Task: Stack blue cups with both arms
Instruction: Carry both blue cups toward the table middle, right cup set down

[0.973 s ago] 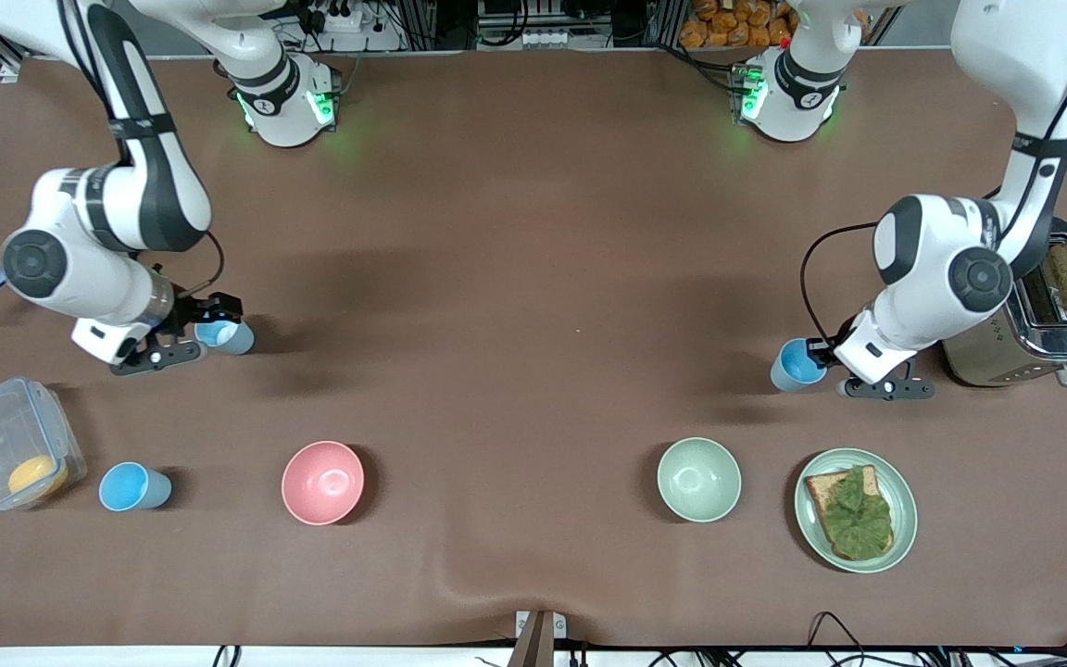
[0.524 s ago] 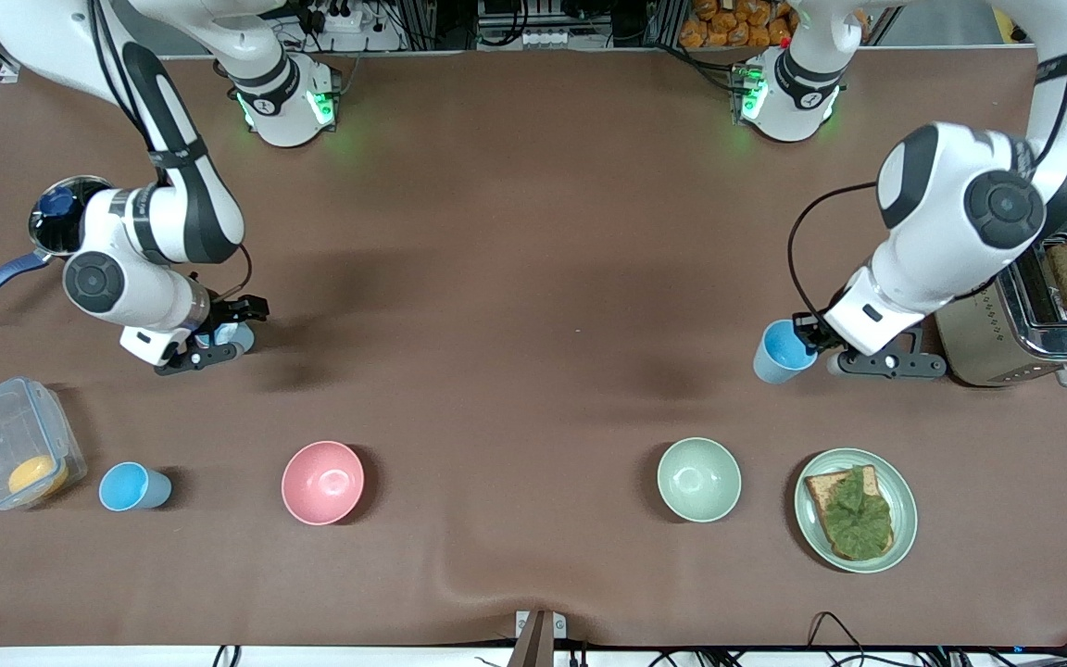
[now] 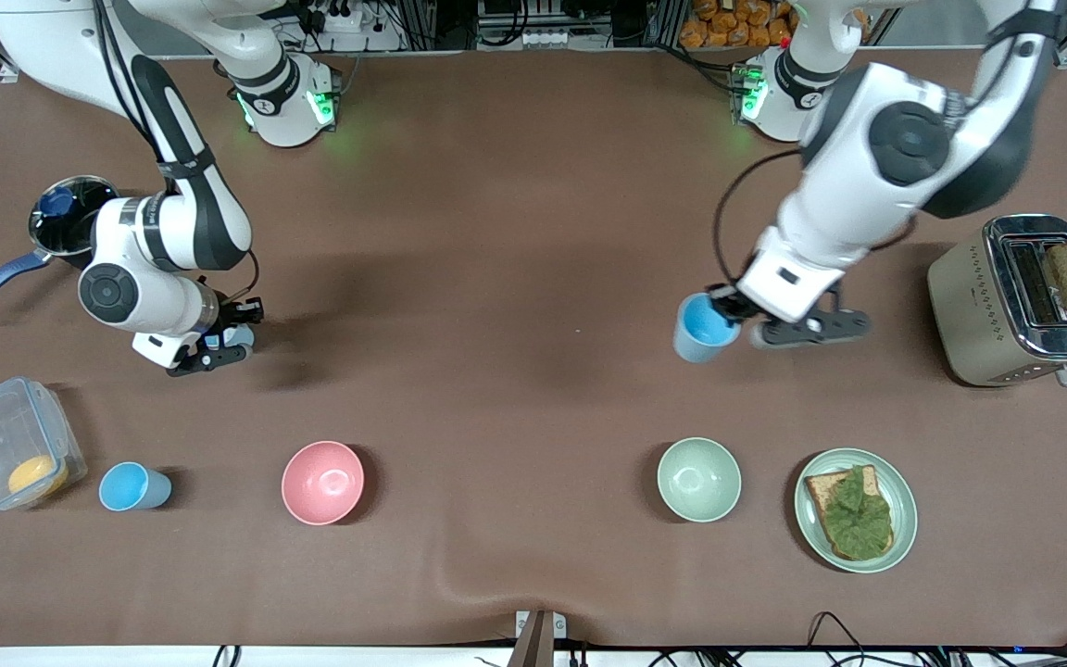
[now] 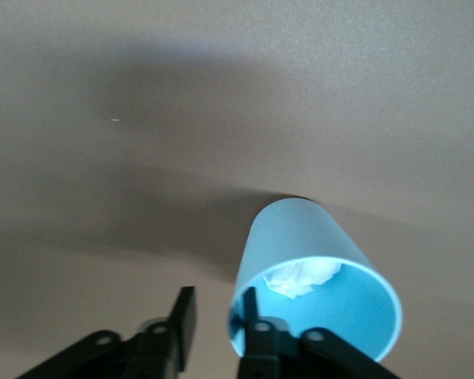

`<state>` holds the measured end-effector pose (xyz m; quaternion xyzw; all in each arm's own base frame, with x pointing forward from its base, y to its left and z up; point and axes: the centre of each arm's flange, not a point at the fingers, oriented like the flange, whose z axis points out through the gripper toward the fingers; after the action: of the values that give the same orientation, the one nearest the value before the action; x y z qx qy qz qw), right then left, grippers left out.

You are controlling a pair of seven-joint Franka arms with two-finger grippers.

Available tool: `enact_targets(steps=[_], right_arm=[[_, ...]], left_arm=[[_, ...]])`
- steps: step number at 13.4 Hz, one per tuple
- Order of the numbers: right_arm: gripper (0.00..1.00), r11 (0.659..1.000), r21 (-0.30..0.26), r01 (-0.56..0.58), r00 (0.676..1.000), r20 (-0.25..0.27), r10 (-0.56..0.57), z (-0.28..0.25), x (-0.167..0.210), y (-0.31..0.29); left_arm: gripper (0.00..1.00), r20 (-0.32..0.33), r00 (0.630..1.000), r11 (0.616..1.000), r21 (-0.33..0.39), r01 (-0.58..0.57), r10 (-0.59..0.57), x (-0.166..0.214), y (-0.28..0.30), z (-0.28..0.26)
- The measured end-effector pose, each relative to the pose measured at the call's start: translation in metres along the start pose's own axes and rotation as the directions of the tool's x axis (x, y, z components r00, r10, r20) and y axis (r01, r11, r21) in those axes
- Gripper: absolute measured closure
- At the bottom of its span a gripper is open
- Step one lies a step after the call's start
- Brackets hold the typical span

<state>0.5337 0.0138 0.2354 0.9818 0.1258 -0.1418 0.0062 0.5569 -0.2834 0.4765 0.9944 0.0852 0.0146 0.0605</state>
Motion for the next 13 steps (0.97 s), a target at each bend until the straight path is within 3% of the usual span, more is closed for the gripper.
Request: enact_targets(steps=[2, 8, 13], right_arm=[[0.97, 1.000, -0.002, 0.011, 1.000, 0.009, -0.011, -0.012, 0.005, -0.005], [0.98, 0.999, -0.020, -0.031, 0.998, 0.052, 0.032, -0.065, 0.028, -0.083], [0.98, 0.990, 0.070, -0.126, 0.992, 0.027, 0.125, -0.094, 0.046, -0.211]], left_arm=[[0.98, 0.004, 0.999, 0.999, -0.014, 0.046, -0.046, -0.016, 0.030, 0.000], [0.98, 0.028, 0.990, 0.990, -0.025, 0.136, -0.135, -0.053, 0.084, 0.008], [0.98, 0.051, 0.982, 0.983, -0.037, 0.182, -0.180, -0.055, 0.104, 0.018]])
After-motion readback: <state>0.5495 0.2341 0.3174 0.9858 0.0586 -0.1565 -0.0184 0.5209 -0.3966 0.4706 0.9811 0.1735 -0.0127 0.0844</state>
